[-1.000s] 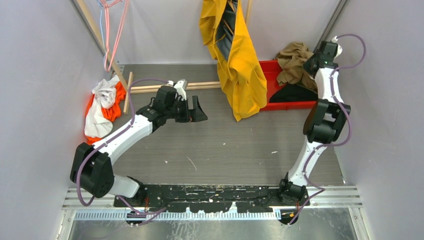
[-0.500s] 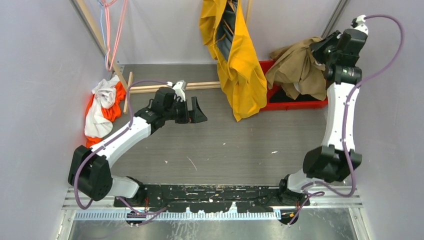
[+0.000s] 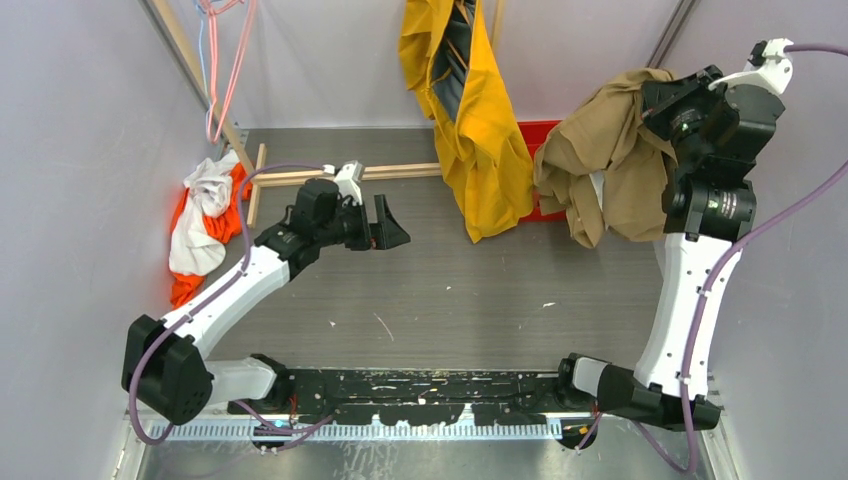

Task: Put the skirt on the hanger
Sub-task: Pick up the skirt from the bin, then place the skirt at the center of the board.

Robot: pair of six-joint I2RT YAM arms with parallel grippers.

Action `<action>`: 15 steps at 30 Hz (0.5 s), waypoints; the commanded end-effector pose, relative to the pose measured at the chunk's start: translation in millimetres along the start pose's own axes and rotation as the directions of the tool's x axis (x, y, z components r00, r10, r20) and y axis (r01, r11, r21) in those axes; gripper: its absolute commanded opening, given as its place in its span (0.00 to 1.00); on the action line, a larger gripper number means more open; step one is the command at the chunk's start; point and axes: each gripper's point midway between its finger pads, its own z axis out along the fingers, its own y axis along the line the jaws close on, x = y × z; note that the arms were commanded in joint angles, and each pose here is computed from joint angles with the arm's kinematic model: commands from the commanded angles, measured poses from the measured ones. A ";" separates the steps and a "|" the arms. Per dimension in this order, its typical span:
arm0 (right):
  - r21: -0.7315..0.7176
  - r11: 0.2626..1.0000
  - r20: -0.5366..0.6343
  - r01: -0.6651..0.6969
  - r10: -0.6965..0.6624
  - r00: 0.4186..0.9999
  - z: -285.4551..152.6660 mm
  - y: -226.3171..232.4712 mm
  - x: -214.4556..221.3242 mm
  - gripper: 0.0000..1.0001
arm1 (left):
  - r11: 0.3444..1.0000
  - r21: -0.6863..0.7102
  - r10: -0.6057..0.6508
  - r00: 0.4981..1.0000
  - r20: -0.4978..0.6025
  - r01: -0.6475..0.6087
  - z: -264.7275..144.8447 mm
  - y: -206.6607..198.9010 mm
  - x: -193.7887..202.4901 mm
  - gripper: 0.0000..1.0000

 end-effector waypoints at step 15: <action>-0.266 0.961 -0.187 -0.072 0.022 0.982 -156.8 67.1 43.1 0.01 | 0.998 0.029 0.057 0.996 0.062 -0.058 -40.7 -22.1 -12.4 0.91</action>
